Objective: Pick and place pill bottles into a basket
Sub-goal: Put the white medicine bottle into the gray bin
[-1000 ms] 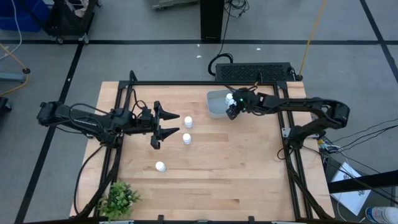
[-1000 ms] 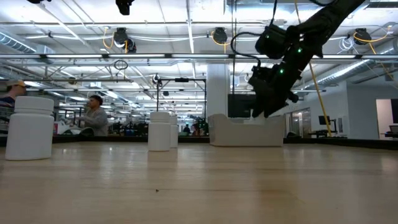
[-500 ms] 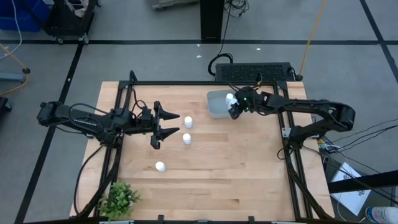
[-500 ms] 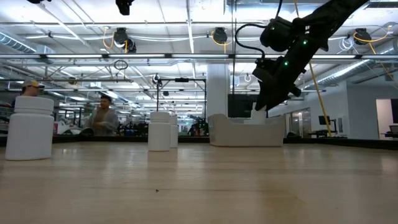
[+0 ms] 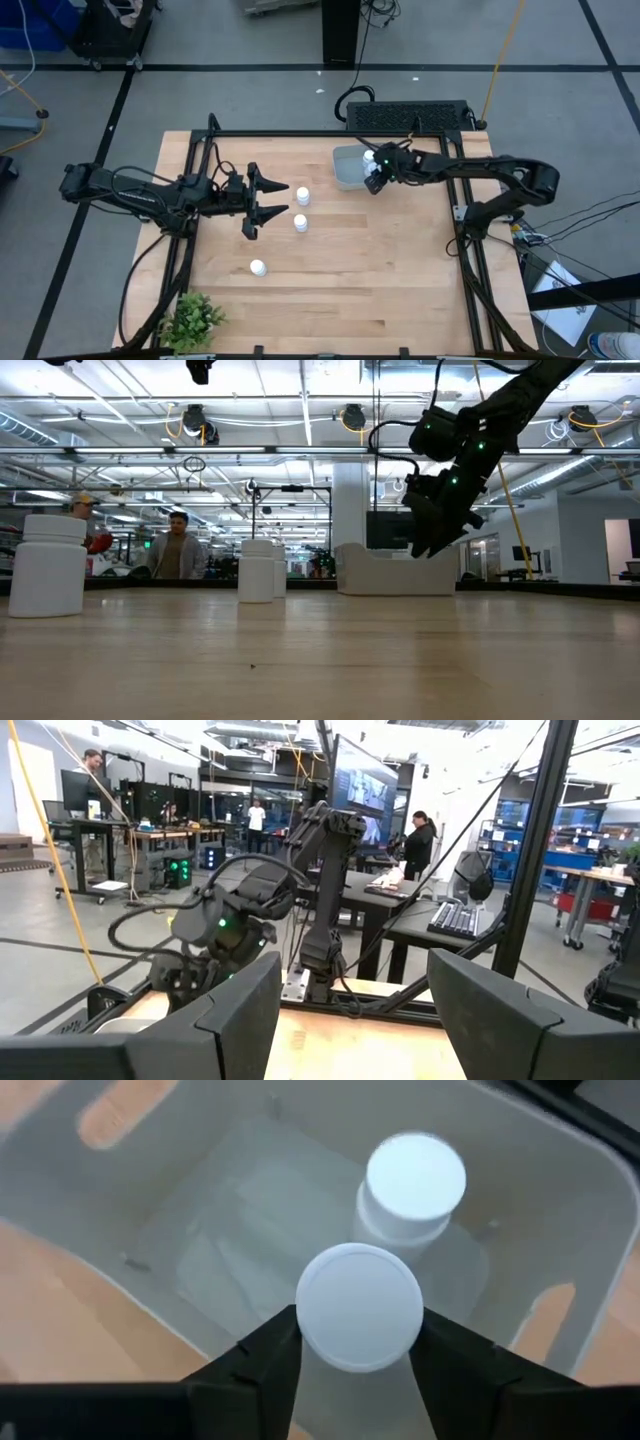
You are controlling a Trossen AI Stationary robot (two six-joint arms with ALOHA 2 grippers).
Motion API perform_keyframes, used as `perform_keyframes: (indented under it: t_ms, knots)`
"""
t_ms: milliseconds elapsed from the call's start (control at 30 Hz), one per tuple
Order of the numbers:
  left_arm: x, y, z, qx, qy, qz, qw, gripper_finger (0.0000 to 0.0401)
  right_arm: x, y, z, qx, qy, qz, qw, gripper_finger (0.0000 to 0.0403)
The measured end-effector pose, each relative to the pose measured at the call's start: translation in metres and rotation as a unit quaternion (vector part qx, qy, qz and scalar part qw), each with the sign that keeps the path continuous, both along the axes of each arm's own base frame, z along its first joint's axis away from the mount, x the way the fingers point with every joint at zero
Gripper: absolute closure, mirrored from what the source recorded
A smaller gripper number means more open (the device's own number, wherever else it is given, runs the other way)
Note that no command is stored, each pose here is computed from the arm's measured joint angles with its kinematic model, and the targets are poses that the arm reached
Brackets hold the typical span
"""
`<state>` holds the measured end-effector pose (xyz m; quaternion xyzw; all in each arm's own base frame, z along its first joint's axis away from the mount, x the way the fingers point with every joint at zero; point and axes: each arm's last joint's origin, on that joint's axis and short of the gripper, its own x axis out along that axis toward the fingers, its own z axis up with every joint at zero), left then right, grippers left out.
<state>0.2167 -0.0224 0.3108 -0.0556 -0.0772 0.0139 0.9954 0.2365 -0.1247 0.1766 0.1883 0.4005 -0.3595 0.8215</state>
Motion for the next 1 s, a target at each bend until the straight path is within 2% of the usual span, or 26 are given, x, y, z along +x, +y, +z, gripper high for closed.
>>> perform_keyframes:
  t_ms: [167,500,800,1000]
  knots:
    - [0.000,0.000,0.000,0.000,0.000,0.000,1.000,0.0146,0.002,-0.001,-0.006,0.002,0.010,0.005,1.000,0.0245]
    - [0.000,0.000,0.000,0.001,0.000,0.001,1.000,0.0146,0.004,-0.002,-0.006,-0.001,0.005,0.006,1.000,0.0203]
    - [0.000,0.000,0.000,0.002,0.000,0.001,1.000,0.0146,0.004,-0.002,-0.006,-0.006,0.006,0.013,1.000,0.0191]
    - [0.000,0.000,0.000,0.005,0.002,0.001,1.000,0.0146,-0.005,0.003,0.009,-0.010,0.004,0.016,1.000,0.0191]
